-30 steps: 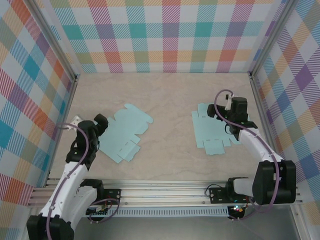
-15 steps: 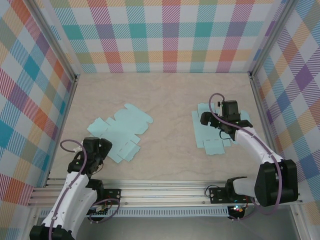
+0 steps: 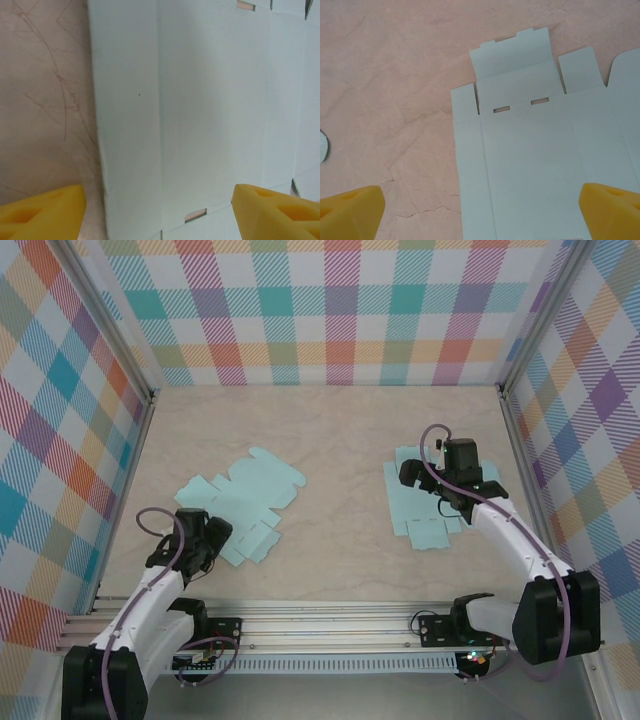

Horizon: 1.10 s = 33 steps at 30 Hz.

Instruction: Fold the paper box

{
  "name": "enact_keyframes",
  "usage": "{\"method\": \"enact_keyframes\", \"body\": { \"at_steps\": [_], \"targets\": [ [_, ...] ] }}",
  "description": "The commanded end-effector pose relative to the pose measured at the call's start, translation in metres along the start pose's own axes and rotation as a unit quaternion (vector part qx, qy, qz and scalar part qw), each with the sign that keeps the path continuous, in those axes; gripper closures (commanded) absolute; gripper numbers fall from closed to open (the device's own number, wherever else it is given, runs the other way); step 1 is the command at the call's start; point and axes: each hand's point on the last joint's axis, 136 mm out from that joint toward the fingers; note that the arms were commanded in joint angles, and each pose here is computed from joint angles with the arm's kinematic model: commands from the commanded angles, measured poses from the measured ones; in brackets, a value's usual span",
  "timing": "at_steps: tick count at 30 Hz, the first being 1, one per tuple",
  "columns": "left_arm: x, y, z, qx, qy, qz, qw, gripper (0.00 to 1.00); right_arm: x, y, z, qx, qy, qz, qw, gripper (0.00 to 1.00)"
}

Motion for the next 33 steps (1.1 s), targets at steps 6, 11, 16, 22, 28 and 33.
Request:
{"method": "enact_keyframes", "body": {
  "at_steps": [6, 11, 16, 22, 28, 33],
  "targets": [
    [0.008, 0.017, -0.024, -0.033, 0.011, 0.002, 0.999, 0.29, 0.012, -0.008, 0.035, 0.061, -0.016, -0.01, 0.998, 0.0],
    [0.012, 0.026, -0.034, -0.036, 0.024, 0.008, 0.999, 0.41, -0.002, 0.019, 0.084, 0.079, -0.084, 0.049, 0.992, 0.0],
    [0.017, 0.028, -0.044, -0.046, 0.036, 0.002, 0.998, 0.48, -0.025, 0.053, 0.153, 0.15, -0.124, 0.111, 0.975, 0.0],
    [0.024, 0.022, -0.062, -0.081, 0.041, -0.009, 0.996, 0.54, -0.044, 0.094, 0.201, 0.187, -0.138, 0.17, 0.958, 0.0],
    [0.028, 0.016, -0.068, -0.092, 0.049, -0.018, 0.994, 0.6, -0.055, 0.119, 0.214, 0.201, -0.126, 0.199, 0.951, 0.0],
    [0.033, 0.01, -0.074, -0.104, 0.054, -0.03, 0.993, 0.65, -0.061, 0.124, 0.216, 0.203, -0.125, 0.21, 0.948, 0.0]
  ]
}}
Point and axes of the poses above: each hand's point on the last joint's axis, 136 mm out from that joint toward the fingers, its own y axis out along the fingers, its own z axis along the line the jaws close on, x = y × z, and after that the axes turned 2 degrees about y, right-handed
